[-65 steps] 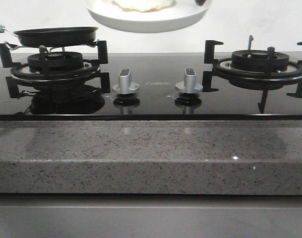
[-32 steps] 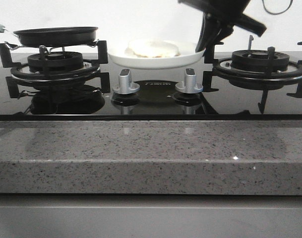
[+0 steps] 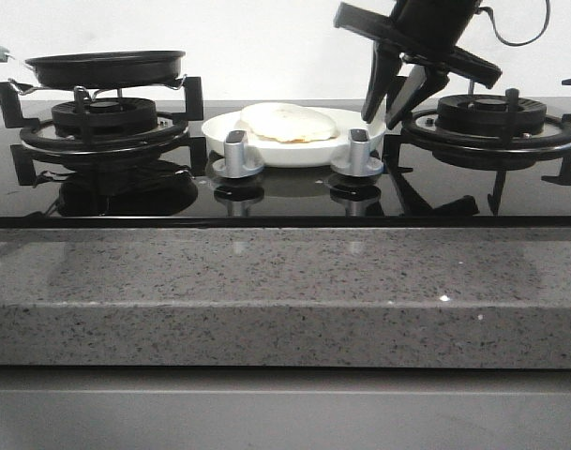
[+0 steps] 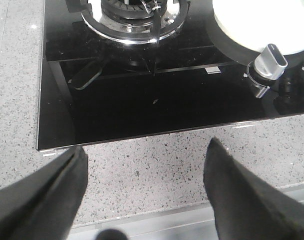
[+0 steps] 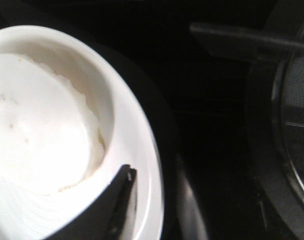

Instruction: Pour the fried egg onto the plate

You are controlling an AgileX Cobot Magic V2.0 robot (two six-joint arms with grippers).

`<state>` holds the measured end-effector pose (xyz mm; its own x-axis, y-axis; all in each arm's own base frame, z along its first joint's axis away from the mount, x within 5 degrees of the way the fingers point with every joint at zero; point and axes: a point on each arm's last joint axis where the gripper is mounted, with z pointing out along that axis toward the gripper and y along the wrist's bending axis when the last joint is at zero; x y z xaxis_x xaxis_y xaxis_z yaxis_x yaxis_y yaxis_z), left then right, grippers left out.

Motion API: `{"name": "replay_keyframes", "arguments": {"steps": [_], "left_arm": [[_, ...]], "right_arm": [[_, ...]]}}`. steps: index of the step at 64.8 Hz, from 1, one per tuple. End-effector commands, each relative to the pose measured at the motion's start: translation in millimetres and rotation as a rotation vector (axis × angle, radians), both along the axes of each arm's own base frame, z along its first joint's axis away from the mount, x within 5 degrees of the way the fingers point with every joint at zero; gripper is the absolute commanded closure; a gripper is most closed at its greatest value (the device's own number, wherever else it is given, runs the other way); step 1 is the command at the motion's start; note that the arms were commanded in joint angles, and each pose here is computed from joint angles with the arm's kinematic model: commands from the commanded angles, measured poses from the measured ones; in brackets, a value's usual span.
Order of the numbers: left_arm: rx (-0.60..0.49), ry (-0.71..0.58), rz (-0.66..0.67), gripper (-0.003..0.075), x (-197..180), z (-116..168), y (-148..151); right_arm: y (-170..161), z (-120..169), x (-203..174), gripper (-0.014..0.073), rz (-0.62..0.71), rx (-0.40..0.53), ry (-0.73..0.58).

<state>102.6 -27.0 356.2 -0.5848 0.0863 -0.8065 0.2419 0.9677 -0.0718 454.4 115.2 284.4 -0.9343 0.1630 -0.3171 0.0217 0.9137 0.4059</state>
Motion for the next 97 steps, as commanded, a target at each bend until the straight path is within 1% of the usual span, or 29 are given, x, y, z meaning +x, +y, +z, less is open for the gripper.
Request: {"name": "replay_keyframes", "arguments": {"steps": [1, 11, 17, 25, 32, 35, 43, 57, 75, 83, 97], "left_arm": [[-0.033, -0.086, 0.007, 0.0237, 1.7, 12.9, -0.8], [-0.033, -0.086, 0.007, 0.0237, 1.7, 12.9, -0.8], [-0.033, -0.086, 0.007, 0.0237, 1.7, 12.9, -0.8], [-0.033, -0.086, 0.007, 0.0237, 1.7, 12.9, -0.8], [-0.033, -0.086, 0.007, 0.0237, 1.7, 12.9, -0.8], [-0.033, -0.086, 0.007, 0.0237, 1.7, 12.9, -0.8], [-0.033, -0.086, 0.007, 0.0237, 1.7, 12.9, -0.8], [-0.033, -0.086, 0.007, 0.0237, 1.7, 12.9, -0.8], [-0.035, -0.094, 0.008, 0.0237, 2.1, 13.6, -0.8], [-0.038, -0.111, 0.010, 0.0237, 3.0, 14.9, -0.8], [-0.038, -0.111, 0.010, 0.0237, 3.0, 14.9, -0.8]], "right_arm": [[-3.5, 52.1, -12.1, 0.0281, -0.015, 0.057, -0.137], [-6.0, 78.2, -26.9, 0.0289, 0.001, 0.060, -0.185], [-7.7, 98.9, -40.4, 0.0289, 0.041, 0.048, -0.235], [-11.5, 137.7, -70.3, 0.0289, 0.098, 0.029, -0.333], [-18.1, 162.7, -100.1, 0.0289, 0.119, 0.010, -0.404], [-21.6, 169.4, -115.1, 0.0289, 0.130, -0.003, -0.425], [-29.5, 173.8, -155.5, 0.0289, 0.162, -0.027, -0.451], [-42.9, 156.9, -221.3, 0.0289, 0.181, -0.051, -0.464], [-57.1, 106.8, -289.3, 0.0289, 0.169, -0.060, -0.435], [-62.9, 85.7, -317.0, 0.0289, 0.157, -0.058, -0.447], [-71.6, 58.9, -360.8, 0.0289, 0.150, -0.053, -0.494]]}}
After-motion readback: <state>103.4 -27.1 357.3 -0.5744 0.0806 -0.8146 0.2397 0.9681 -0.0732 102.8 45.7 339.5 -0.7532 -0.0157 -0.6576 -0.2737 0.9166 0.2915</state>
